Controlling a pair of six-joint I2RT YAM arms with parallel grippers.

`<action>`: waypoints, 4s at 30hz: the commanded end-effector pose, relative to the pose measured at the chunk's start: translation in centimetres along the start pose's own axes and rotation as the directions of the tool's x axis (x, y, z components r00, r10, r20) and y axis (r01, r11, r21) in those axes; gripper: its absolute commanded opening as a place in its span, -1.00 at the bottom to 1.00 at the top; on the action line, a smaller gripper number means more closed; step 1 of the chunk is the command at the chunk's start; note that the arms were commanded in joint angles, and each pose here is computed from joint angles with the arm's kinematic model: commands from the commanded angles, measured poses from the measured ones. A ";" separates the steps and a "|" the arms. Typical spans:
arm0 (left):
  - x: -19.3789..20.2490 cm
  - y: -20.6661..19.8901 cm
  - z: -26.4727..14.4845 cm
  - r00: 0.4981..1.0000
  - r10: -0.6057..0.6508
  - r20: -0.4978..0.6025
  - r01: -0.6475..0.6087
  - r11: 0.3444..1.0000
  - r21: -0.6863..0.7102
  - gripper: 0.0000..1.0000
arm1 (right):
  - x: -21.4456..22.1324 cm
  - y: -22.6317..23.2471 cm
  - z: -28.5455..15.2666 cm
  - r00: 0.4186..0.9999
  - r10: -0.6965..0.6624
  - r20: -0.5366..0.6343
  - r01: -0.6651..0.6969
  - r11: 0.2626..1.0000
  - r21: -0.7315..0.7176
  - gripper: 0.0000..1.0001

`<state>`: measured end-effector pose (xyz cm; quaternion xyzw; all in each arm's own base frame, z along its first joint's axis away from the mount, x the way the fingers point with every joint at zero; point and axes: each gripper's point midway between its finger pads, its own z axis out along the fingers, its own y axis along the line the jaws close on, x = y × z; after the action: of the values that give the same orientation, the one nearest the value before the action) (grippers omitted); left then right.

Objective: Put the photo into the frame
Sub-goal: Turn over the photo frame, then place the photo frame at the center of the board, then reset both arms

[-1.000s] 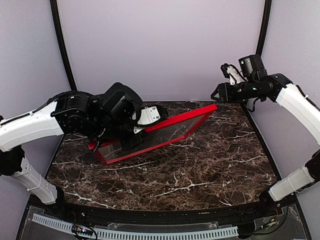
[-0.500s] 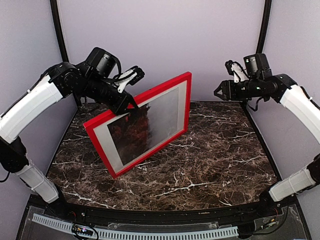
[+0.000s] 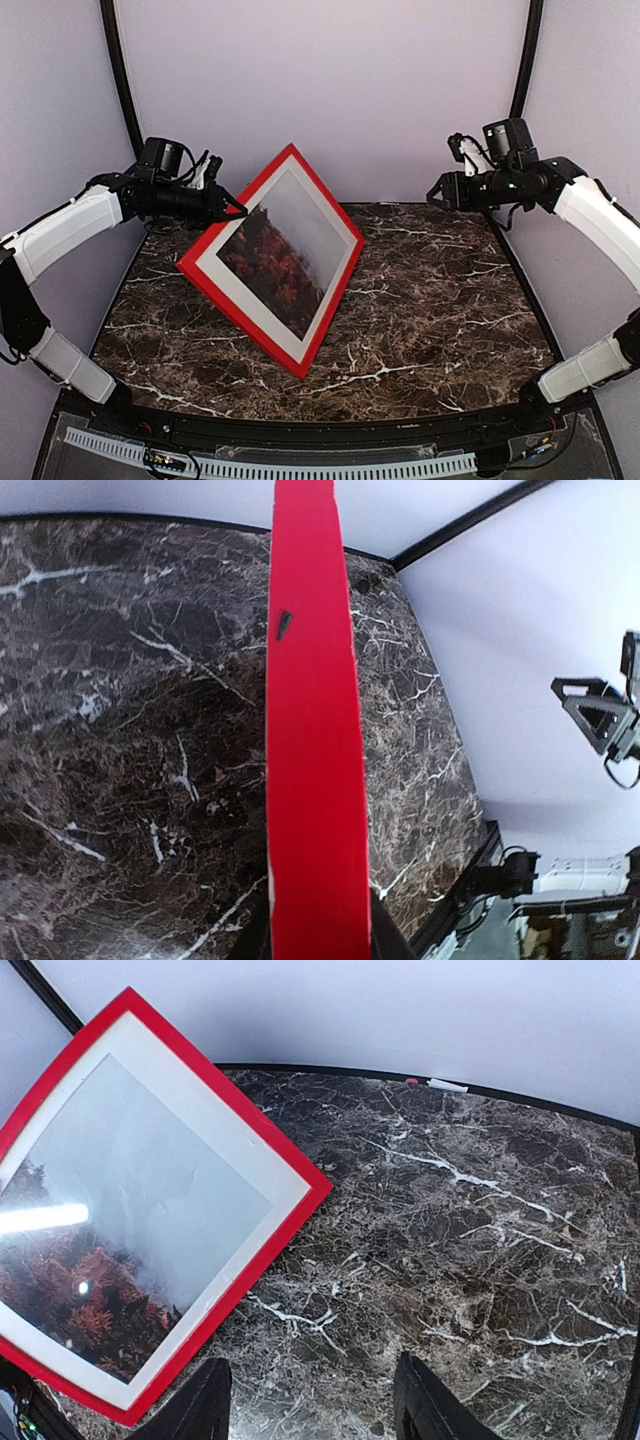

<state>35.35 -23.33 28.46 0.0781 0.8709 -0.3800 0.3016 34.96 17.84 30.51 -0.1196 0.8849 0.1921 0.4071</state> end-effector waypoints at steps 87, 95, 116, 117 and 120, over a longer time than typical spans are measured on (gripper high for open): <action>7.2 15.9 0.3 0.995 0.017 0.099 0.038 0.847 -0.530 0.75 | 8.5 -4.0 5.2 0.995 0.042 -0.096 -0.033 0.995 0.092 0.71; 4.2 14.4 -4.6 0.977 0.107 0.187 0.019 0.821 -0.570 0.98 | 7.4 -4.6 5.2 0.996 0.016 -0.088 -0.004 0.991 0.132 0.97; 0.1 11.8 -15.6 0.806 0.468 0.363 -0.049 0.663 -0.747 0.98 | 2.0 -5.1 4.5 0.997 -0.050 0.060 0.037 0.979 0.203 0.97; 0.2 11.7 -15.6 0.805 0.468 0.364 -0.052 0.667 -0.743 0.98 | 2.2 -5.3 4.2 0.996 -0.053 0.067 0.037 0.976 0.215 0.97; 1.1 11.7 -15.7 0.797 0.469 0.381 -0.053 0.681 -0.730 0.98 | 2.9 -6.0 2.9 0.994 -0.056 0.089 0.032 0.967 0.253 0.97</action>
<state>32.12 -4.54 28.96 -0.0279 0.8149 0.0080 0.5789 37.80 15.34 23.02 -0.0977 0.8977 0.0968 0.4186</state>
